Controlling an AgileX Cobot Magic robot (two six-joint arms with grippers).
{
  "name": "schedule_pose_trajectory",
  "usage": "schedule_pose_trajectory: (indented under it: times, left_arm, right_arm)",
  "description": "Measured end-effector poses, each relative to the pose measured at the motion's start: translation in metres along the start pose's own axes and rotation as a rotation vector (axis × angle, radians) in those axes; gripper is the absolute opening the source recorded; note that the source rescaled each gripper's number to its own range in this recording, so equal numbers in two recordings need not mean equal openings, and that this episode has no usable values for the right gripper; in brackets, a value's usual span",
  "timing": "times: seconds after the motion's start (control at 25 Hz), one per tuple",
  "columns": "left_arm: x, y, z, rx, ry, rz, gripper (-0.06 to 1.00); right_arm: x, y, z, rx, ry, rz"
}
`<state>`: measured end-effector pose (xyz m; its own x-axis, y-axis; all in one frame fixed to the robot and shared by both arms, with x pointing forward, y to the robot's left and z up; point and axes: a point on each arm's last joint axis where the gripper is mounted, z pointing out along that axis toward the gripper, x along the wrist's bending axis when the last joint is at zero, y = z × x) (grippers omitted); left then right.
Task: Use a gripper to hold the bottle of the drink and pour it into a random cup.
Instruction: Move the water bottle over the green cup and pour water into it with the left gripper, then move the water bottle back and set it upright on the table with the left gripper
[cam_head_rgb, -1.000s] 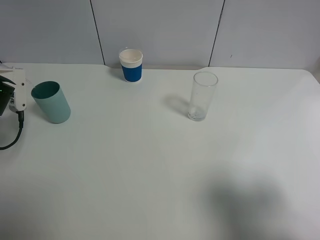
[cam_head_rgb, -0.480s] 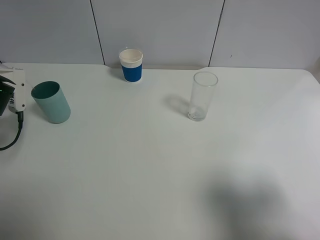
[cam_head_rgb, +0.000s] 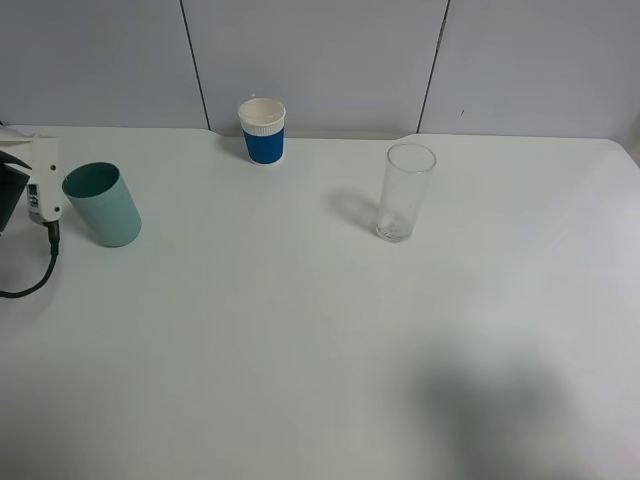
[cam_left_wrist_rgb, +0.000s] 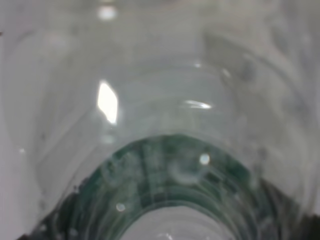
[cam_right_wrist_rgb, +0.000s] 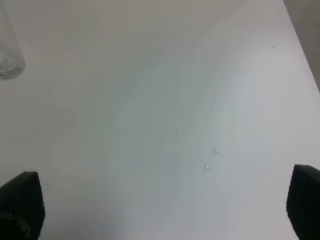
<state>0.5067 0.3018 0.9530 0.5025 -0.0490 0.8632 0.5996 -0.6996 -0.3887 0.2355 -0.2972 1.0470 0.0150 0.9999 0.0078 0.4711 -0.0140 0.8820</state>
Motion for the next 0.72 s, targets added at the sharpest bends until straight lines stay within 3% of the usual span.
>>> schedule_pose_trajectory:
  times: [0.32,0.36,0.72]
  left_arm:
    - [0.002,0.008,-0.008,-0.175,-0.090,-0.261,0.00]
    - [0.006,0.008,-0.012,-0.228,-0.108,-0.331,0.00]
    - [0.032,-0.003,-0.046,-0.509,-0.216,-0.634,0.00]
  right_arm:
    - [0.000,0.000,0.000,0.000,0.000,0.000]
    - [0.000,0.000,0.000,0.000,0.000,0.000]
    - [0.000,0.000,0.000,0.000,0.000,0.000]
